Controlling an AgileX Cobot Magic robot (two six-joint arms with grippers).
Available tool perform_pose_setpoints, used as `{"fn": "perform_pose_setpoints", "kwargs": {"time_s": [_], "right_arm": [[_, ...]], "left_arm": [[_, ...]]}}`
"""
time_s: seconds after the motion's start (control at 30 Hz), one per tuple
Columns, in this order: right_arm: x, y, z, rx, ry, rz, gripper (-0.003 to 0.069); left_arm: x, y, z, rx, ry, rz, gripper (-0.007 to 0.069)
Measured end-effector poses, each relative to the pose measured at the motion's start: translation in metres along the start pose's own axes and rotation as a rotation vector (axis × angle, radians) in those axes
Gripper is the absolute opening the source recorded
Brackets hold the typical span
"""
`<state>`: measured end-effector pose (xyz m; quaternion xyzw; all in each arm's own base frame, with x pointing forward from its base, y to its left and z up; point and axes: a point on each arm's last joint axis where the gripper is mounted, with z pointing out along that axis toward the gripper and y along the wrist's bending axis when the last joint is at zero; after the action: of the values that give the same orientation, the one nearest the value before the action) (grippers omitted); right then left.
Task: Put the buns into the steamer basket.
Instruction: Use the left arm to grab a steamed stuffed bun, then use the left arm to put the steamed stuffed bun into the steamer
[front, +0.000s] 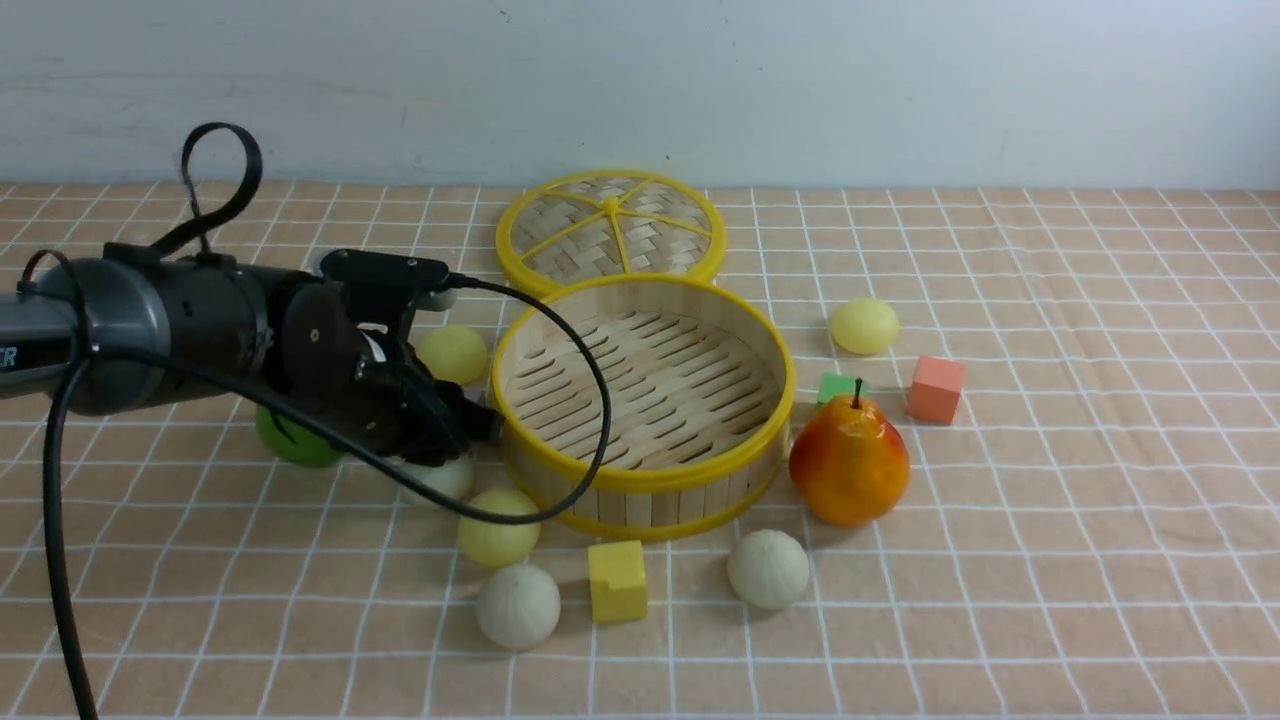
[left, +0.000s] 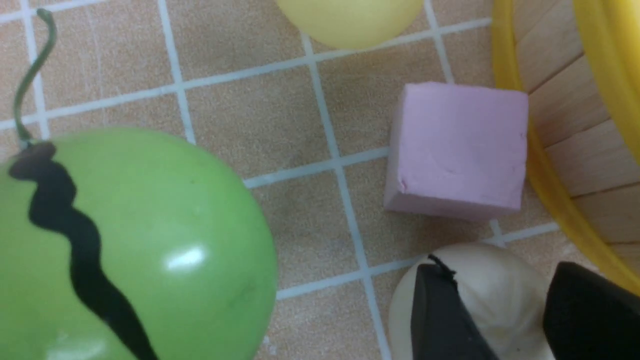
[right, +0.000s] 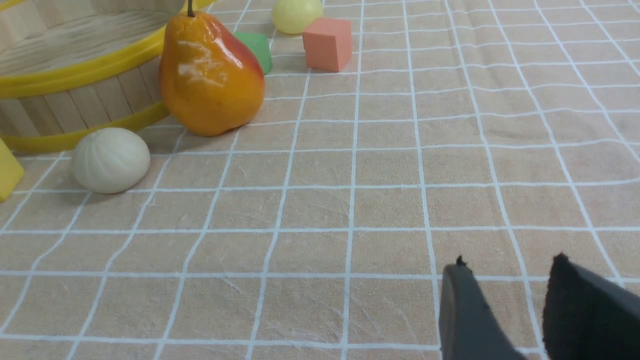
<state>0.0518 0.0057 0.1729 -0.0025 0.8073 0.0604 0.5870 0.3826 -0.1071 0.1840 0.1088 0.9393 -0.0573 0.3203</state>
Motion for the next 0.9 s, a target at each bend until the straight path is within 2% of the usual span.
{"fn": "perform_pose_setpoints", "kwargs": {"time_s": [0.17,0.33,0.37,0.47,0.7,0.73,0.8,0.9], "right_arm": [[0.000,0.000,0.000,0.000,0.000,0.000,0.0239],[0.000,0.000,0.000,0.000,0.000,0.000,0.0239],[0.000,0.000,0.000,0.000,0.000,0.000,0.0239],[0.000,0.000,0.000,0.000,0.000,0.000,0.0239],[0.000,0.000,0.000,0.000,0.000,0.000,0.0239],[0.000,0.000,0.000,0.000,0.000,0.000,0.0239],[0.000,0.000,0.000,0.000,0.000,0.000,0.0239],[0.000,0.000,0.000,0.000,0.000,0.000,0.0239]], "left_arm": [[0.000,0.000,0.003,-0.001,-0.003,0.002,0.0274],[0.003,0.000,0.006,-0.002,0.014,0.005,0.0165],[0.004,0.000,0.006,-0.002,0.029,0.005,0.0098],[0.005,0.000,0.006,-0.002,0.045,0.005,-0.0001],[-0.001,-0.003,-0.019,0.004,0.048,0.011,-0.0011],[-0.009,-0.009,-0.039,0.014,0.012,0.026,-0.0011],[-0.015,-0.015,-0.051,0.025,-0.019,0.049,-0.0011],[-0.042,-0.046,-0.079,0.080,-0.135,0.142,-0.0011]]}}
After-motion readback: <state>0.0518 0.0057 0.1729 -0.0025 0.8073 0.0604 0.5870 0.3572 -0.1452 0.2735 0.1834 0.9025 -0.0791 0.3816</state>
